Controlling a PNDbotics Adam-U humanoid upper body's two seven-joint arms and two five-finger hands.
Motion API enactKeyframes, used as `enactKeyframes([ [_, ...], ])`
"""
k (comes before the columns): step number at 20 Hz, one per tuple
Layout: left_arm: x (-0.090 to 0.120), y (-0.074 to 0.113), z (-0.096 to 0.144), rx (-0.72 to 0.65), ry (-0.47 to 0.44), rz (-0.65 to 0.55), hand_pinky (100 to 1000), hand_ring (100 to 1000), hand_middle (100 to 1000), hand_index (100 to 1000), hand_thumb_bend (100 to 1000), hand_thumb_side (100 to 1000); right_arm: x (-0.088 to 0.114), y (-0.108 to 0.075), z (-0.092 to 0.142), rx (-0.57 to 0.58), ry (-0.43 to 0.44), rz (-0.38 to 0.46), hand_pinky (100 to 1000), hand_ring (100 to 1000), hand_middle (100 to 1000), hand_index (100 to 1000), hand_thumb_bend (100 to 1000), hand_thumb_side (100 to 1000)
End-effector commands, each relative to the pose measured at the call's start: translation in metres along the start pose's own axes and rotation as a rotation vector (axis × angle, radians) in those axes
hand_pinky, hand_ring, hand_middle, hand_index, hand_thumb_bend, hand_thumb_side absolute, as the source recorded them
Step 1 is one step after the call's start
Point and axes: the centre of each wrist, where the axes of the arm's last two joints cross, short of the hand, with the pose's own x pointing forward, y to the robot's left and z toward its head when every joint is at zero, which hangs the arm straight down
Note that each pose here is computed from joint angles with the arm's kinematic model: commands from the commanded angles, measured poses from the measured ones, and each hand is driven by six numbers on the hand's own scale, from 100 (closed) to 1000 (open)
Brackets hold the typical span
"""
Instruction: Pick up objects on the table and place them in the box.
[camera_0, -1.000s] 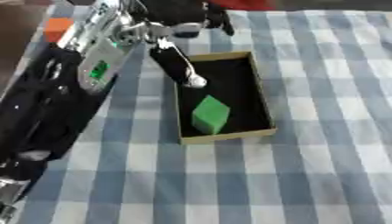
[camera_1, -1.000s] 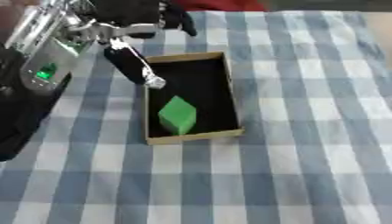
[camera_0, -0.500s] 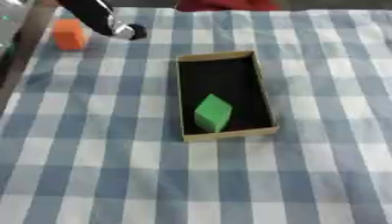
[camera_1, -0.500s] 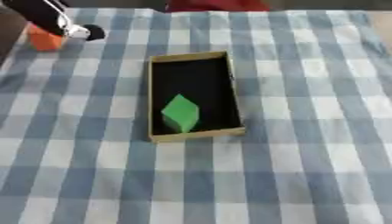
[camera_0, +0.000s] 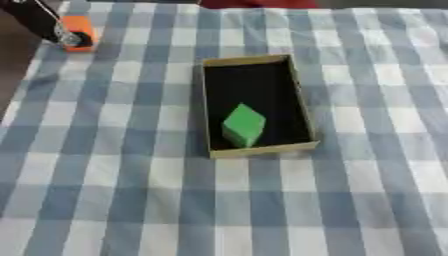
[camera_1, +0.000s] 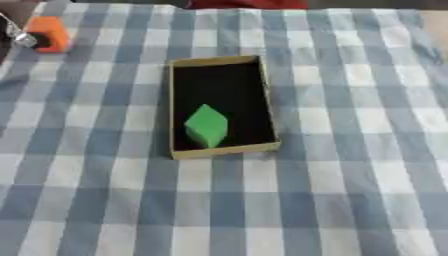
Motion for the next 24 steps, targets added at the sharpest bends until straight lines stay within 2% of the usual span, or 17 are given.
enactKeyframes([
  [1,-0.025,0.007,0.013,0.012,0.075,-0.016,850,926,860,903,549,100,0.004,-0.005,-0.011,-0.016,-0.041,0.006,799,779,776,797,100,1000],
  [9,-0.054,-0.001,0.022,0.012,0.144,0.012,854,930,865,897,547,100,0.003,-0.007,-0.012,-0.018,-0.042,0.020,799,778,775,796,100,1000],
  [17,-0.061,0.000,0.025,0.011,0.152,0.014,854,928,869,909,571,100,0.000,-0.009,-0.010,-0.021,-0.031,0.038,798,777,773,795,100,1000],
  [24,-0.060,0.007,0.024,0.046,0.144,0.028,852,925,869,911,541,100,-0.001,-0.010,-0.010,-0.025,-0.025,0.048,797,777,772,795,100,1000],
])
